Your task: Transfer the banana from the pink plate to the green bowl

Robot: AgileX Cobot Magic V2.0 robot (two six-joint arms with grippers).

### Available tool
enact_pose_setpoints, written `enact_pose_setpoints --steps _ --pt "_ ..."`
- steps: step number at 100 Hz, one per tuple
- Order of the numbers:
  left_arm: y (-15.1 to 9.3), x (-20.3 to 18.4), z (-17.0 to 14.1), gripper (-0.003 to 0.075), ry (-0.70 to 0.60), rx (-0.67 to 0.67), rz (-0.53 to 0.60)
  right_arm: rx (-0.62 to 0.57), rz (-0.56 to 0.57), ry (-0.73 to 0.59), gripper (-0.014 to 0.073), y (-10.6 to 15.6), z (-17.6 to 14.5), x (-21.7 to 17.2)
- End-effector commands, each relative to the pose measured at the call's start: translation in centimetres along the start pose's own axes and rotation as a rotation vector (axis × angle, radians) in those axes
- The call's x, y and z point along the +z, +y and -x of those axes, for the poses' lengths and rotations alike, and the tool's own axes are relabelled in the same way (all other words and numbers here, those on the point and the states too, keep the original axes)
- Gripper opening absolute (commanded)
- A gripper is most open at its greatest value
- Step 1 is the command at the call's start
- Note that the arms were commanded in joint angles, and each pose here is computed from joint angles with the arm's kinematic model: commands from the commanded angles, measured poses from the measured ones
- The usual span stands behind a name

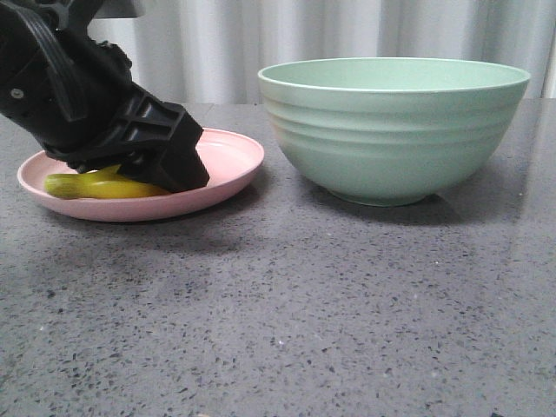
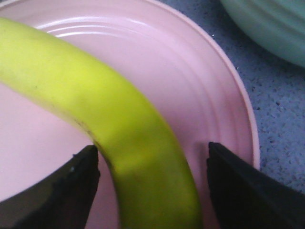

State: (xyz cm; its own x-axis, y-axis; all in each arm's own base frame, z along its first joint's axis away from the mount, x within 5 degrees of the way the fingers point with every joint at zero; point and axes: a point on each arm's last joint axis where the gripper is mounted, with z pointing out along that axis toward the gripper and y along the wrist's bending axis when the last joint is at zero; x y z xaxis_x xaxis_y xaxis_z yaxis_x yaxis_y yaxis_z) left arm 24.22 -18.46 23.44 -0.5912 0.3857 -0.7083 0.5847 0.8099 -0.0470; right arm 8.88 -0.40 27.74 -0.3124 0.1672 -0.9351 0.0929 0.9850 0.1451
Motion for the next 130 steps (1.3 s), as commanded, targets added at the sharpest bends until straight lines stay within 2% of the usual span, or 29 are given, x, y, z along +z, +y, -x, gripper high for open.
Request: enact_pose_setpoints --steps 1,12,30,57,79,95,103,108,121,130 --pt "-0.3 -1.1 2.0 0.0438 -0.121 0.012 -0.003 -0.003 0.003 -0.091 -0.0048 0.1 1.5 -0.1" --pt "-0.3 -1.1 2.0 0.0420 -0.121 0.014 -0.003 -0.003 0.003 -0.091 -0.0048 0.1 1.5 -0.1" --pt "-0.3 -1.1 2.0 0.0295 -0.121 0.014 -0.003 -0.003 0.009 -0.147 -0.0048 0.2 2.0 -0.2" --pt "-0.3 -1.1 2.0 0.0158 -0.121 0.014 -0.003 -0.014 0.003 -0.113 -0.0048 0.1 1.7 -0.1" --pt "-0.3 -2.0 2.3 0.0147 -0.148 0.014 -0.004 -0.028 0.025 -0.083 -0.0048 0.5 2.5 -0.6" --pt "-0.4 -4.1 3.0 0.0147 -0.212 0.015 -0.007 -0.047 0.042 0.015 -0.0044 0.9 3.2 -0.3" --pt "-0.4 -5.4 3.3 0.0147 -0.248 0.016 -0.009 -0.057 0.055 0.069 -0.0005 1.3 3.8 0.0" --pt "-0.5 -6.3 3.5 0.0148 -0.269 0.018 -0.013 -0.065 0.066 0.113 0.0048 1.5 4.0 0.3" --pt "-1.9 -8.2 3.7 0.0148 -0.320 0.049 -0.055 -0.087 0.105 0.192 0.0283 2.4 4.9 1.1" --pt "-3.3 -9.2 3.7 0.0148 -0.346 0.079 -0.101 -0.104 0.139 0.209 0.0390 3.1 5.5 1.5"
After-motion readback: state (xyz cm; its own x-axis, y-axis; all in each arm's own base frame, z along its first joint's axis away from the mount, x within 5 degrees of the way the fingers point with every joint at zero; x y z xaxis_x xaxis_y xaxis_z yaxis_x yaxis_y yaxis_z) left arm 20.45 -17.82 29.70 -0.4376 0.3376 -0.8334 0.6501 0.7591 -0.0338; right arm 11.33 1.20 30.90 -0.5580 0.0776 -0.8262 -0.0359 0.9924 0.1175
